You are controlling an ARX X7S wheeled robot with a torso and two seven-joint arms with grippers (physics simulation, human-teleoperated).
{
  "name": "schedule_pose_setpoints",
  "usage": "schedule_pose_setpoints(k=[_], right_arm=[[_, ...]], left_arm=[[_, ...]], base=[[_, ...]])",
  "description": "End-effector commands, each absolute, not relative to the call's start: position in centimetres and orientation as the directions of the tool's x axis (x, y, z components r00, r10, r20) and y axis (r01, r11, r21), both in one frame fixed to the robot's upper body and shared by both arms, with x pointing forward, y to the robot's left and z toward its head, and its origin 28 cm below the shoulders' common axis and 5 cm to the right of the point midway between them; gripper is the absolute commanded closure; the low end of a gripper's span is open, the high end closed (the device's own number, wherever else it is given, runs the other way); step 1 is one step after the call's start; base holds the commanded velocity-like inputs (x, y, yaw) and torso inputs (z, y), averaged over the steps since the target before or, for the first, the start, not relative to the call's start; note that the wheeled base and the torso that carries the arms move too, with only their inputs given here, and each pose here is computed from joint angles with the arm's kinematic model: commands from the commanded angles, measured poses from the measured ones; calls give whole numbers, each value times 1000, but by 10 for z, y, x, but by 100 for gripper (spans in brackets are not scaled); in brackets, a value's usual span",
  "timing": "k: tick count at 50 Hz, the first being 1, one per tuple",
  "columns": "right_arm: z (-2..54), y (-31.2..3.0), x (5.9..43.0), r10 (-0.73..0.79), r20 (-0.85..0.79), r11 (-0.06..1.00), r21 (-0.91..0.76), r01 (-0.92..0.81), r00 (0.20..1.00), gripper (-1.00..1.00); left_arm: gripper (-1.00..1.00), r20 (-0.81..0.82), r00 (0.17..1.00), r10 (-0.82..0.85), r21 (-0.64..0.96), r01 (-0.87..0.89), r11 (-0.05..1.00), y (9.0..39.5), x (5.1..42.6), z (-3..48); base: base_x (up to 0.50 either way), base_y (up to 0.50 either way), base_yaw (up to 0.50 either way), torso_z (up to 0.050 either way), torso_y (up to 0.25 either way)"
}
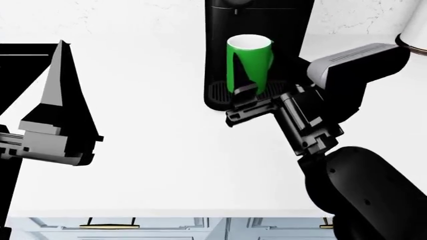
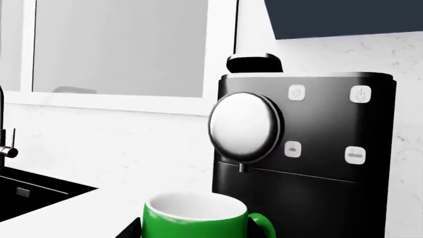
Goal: Pick the mug from the cabinet, place it under the coffee machine dispenser, and press the start button.
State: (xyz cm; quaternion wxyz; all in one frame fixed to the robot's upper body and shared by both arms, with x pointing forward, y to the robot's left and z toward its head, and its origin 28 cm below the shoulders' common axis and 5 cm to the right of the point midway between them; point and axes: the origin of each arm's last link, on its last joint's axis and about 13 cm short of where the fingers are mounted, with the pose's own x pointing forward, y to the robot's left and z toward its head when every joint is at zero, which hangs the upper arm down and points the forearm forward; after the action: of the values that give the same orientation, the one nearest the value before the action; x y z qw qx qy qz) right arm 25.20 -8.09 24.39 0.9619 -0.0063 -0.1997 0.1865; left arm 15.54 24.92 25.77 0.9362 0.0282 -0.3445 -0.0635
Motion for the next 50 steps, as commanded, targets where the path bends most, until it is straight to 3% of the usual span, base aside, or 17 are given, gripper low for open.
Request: schedule_pose_setpoints(k=[1, 50], right_arm=[[243, -80, 260, 352, 388, 934, -92, -344, 852, 100], [214, -64, 299, 306, 395, 951, -93, -294, 866, 100]], left_arm=[[-100, 643, 754, -137, 96, 99, 991, 249, 155, 257], [-100, 642, 754, -138, 102, 95, 990, 250, 154, 256]], base=[[0, 0, 0, 0, 0], [0, 0, 0, 0, 0]])
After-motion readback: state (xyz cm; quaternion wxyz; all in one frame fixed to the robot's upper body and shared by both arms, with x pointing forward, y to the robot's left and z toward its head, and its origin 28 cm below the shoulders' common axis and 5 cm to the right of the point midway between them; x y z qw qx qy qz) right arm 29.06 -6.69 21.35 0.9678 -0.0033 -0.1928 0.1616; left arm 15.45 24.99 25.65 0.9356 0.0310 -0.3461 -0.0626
